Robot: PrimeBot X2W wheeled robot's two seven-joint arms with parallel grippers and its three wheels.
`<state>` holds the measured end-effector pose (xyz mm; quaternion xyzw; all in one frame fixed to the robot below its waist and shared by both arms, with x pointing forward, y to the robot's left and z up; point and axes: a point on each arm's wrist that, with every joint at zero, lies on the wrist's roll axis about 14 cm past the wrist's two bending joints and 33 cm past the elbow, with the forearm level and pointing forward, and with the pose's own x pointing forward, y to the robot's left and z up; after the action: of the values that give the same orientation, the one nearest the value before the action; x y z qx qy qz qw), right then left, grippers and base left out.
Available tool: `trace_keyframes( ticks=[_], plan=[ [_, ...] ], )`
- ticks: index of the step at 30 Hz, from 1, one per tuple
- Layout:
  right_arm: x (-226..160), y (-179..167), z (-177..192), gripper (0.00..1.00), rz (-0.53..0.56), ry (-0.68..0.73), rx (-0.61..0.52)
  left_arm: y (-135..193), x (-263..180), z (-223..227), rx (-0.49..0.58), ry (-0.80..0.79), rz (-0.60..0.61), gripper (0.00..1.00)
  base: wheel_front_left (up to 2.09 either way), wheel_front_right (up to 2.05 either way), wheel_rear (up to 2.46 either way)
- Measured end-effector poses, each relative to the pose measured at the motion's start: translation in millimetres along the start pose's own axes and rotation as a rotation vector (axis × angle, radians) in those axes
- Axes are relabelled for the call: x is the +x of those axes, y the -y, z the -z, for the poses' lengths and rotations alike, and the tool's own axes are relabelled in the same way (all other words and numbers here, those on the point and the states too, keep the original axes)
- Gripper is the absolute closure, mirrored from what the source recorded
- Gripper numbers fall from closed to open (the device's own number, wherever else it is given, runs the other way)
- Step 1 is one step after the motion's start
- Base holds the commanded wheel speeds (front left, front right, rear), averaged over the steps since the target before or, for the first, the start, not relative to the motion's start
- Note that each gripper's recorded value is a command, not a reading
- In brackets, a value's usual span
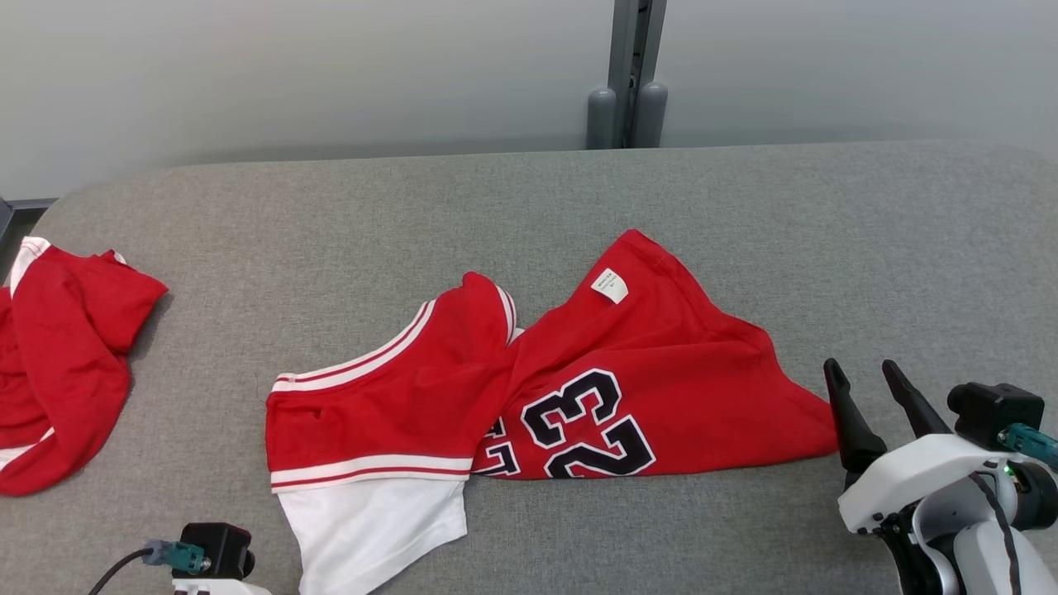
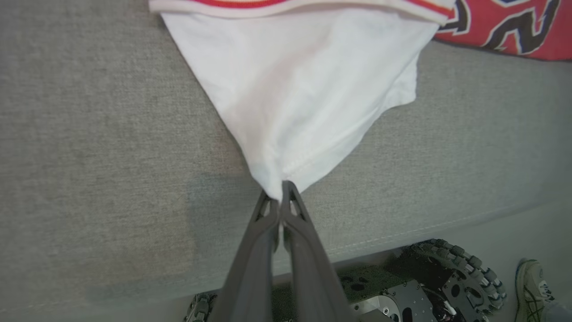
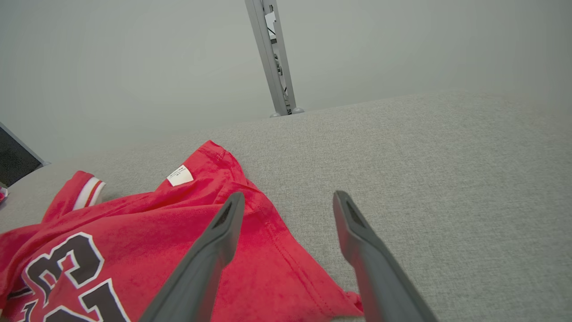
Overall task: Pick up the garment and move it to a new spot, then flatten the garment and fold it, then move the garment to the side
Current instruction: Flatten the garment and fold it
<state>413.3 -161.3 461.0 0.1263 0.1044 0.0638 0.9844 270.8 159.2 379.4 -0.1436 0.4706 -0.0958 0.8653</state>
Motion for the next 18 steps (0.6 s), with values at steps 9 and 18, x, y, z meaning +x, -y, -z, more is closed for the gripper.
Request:
trace_keyframes(
  ticks=[9, 18],
  plan=[
    [-1, 0, 0, 0.00, -0.001, 0.000, -0.001, -2, 4, -10, 0.011, 0.057, -0.014, 0.00, 0.00, 0.00, 0.00],
    [4, -7, -4, 0.00, -0.022, 0.009, -0.010, -1, -13, -80, 0.042, 0.422, -0.068, 0.00, 0.00, 0.00, 0.00]
  ],
)
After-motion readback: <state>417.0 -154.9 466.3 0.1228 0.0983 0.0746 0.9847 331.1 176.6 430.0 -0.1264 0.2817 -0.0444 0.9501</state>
